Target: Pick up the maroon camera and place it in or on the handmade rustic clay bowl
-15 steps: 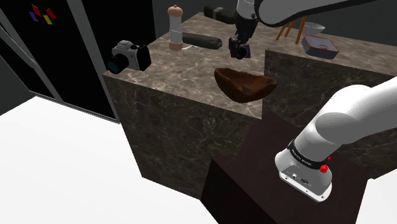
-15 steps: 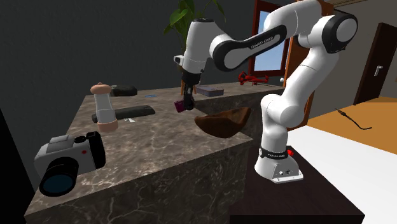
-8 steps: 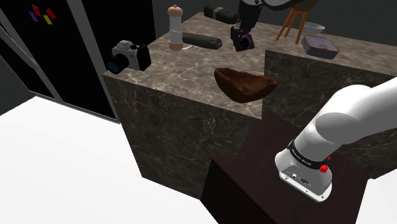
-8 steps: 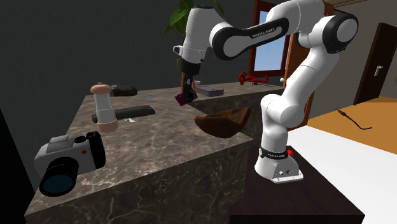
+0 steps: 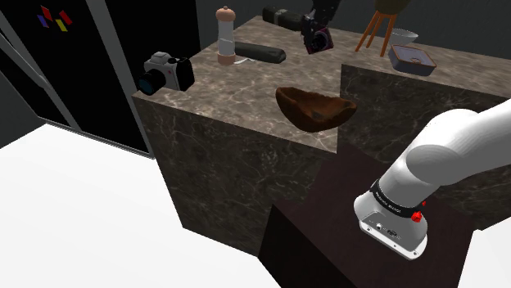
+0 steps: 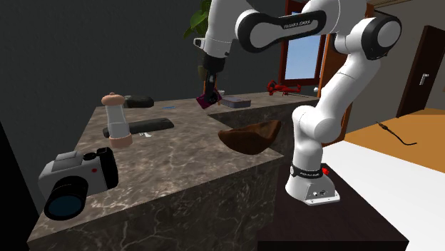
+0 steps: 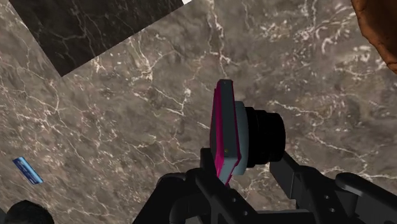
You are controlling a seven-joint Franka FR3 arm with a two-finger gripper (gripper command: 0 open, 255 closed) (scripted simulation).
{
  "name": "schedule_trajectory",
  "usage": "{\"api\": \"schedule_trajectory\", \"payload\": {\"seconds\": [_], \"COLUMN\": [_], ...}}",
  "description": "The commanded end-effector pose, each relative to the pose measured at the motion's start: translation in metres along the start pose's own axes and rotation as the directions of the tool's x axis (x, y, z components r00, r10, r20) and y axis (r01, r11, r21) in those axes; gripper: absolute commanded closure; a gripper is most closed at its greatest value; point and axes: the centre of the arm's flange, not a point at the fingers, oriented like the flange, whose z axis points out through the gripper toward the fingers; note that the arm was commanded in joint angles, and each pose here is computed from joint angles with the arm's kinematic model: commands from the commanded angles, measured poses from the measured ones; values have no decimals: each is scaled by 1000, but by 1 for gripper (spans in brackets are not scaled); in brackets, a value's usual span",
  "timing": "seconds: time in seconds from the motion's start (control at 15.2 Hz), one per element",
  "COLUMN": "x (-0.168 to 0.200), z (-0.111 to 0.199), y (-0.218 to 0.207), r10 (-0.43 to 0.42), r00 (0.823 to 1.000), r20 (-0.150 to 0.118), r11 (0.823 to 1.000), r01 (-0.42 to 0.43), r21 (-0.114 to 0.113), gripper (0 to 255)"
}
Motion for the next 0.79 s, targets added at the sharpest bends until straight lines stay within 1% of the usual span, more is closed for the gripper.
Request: {"api": "schedule_trajectory", "payload": {"seconds": [0.0,0.4,0.73], "x": [3,9,-30], "z": [-10,-38,-68], "y": [2,12,-31], "r10": [0,0,0], "r00": [1000,1000,1000], "r20": [0,0,0], "r11": [1000,1000,1000], "r01": [0,0,0], "r21": [0,0,0], "gripper": [255,255,255]}}
